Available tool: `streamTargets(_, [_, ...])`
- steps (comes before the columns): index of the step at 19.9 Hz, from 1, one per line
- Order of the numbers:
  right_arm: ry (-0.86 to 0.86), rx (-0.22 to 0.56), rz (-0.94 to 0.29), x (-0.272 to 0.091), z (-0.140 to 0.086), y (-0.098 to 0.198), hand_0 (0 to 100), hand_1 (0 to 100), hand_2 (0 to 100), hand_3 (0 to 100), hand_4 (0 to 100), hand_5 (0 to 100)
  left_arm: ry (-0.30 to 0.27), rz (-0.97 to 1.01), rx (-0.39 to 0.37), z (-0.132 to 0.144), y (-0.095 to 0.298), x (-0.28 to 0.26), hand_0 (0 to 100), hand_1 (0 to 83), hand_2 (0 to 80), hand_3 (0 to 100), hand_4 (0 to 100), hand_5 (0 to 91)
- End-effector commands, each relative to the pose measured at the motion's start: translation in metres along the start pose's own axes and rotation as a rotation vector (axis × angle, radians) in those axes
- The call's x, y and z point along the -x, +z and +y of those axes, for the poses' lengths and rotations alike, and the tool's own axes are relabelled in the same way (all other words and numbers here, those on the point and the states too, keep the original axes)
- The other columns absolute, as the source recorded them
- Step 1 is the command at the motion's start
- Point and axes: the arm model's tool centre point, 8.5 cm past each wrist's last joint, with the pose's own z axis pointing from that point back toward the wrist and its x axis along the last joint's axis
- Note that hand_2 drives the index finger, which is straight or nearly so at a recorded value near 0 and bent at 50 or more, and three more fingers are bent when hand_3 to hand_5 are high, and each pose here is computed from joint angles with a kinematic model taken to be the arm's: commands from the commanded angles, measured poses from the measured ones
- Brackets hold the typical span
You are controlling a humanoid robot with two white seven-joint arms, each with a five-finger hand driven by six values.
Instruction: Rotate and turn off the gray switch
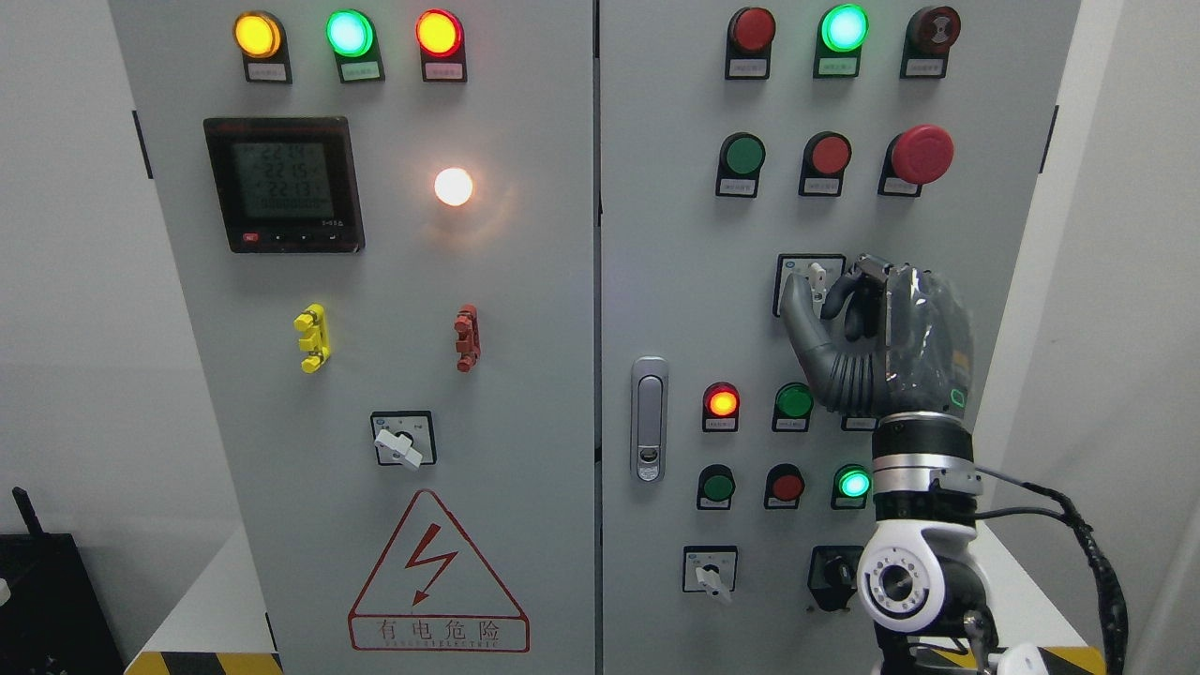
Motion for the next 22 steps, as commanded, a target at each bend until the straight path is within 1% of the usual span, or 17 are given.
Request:
streamTargets(1, [-0.002, 0.007, -0.009, -0.001, -0.001, 0.001, 34, 39, 75, 100, 100, 100, 0.028, -0.034, -0.001, 0.000, -0.001, -0.015, 12, 38.9, 0.0, 0, 0, 0.0])
streamTargets(9, [0.000, 0.023, -0.015, -0.001, -0.006, 0.002, 32, 41, 75, 100, 100, 100, 0.028, -0.032, -0.001, 0.000, -0.001, -0.015, 12, 38.9, 0.0, 0, 0, 0.0])
streamTargets(14, [0.003, 0.047, -0.024, -0.002, -0.011, 0.003, 32, 41, 75, 100, 100, 100, 0.029, -0.032, -0.001, 0.000, -0.001, -0.015, 12, 38.9, 0.0, 0, 0, 0.0])
streamTargets(19, [-0.005, 0.081, -0.050, -0.009, -0.024, 0.008, 32, 41, 75, 100, 100, 100, 0.029, -0.032, -0.001, 0.000, -0.001, -0.015, 12, 38.9, 0.0, 0, 0, 0.0])
streamTargets(22, [-0.009, 0.120, -0.070, -0.013, -0.037, 0.016, 32, 41, 75, 100, 100, 100, 0.028, -0.032, -0.001, 0.000, -0.001, -0.015, 12, 38.9, 0.0, 0, 0, 0.0])
